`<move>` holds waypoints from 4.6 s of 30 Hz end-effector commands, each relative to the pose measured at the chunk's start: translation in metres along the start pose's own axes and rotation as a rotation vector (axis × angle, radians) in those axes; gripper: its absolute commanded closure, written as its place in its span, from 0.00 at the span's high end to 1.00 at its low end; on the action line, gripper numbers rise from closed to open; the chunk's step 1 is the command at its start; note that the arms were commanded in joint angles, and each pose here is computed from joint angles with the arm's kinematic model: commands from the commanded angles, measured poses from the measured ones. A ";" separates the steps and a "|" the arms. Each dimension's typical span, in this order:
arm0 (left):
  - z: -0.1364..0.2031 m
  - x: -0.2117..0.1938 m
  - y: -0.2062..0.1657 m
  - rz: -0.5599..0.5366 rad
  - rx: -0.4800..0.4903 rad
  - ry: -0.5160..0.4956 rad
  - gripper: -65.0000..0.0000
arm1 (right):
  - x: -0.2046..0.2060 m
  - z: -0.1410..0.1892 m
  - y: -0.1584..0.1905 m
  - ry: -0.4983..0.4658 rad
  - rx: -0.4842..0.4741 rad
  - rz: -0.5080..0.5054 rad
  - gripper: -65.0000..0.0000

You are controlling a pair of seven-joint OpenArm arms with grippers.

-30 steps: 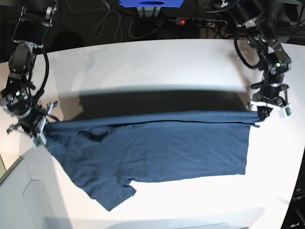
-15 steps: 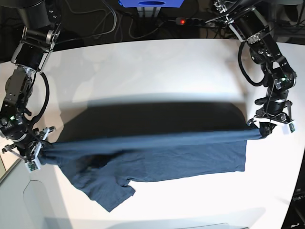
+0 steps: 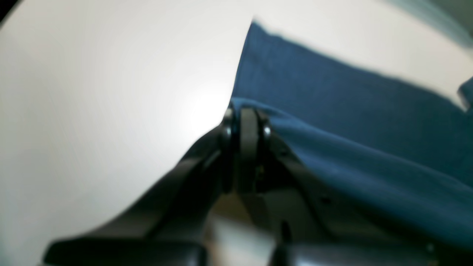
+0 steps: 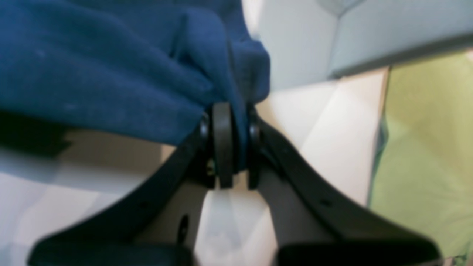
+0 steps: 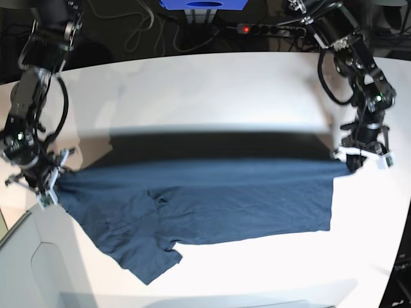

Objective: Fold the T-shirt properly
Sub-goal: 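Lift and drag the shirt with both grippers toward the robot, then release the left gripper and move it along the shirt's side edge, then move the right gripper to the sleeve and grasp the shirt's side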

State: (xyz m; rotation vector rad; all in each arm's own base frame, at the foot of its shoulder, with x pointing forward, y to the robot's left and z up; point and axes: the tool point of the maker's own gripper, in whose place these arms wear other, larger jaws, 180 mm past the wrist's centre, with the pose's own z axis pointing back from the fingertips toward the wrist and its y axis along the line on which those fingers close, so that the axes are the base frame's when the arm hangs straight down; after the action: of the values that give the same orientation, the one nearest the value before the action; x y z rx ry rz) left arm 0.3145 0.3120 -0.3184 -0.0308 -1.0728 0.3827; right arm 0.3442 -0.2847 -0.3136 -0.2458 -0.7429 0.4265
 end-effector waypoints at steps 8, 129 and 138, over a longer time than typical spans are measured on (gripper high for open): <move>0.033 -0.036 0.021 -0.026 0.055 0.055 0.00 | -0.070 0.016 0.014 0.137 0.014 0.029 0.00; -0.122 -0.026 0.017 -0.151 0.089 0.042 0.23 | -0.025 0.045 0.036 0.009 -0.071 0.189 0.58; -0.122 -0.023 0.017 -0.148 0.095 0.036 0.00 | 0.011 -0.019 0.041 0.007 0.051 0.174 0.58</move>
State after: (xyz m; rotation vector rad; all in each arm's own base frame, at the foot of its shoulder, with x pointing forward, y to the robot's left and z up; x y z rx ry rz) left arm 0.3979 0.3332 -0.4124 0.1046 -0.9924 0.3025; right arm 0.3438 -0.2447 -0.3515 -0.2517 -0.6558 0.5883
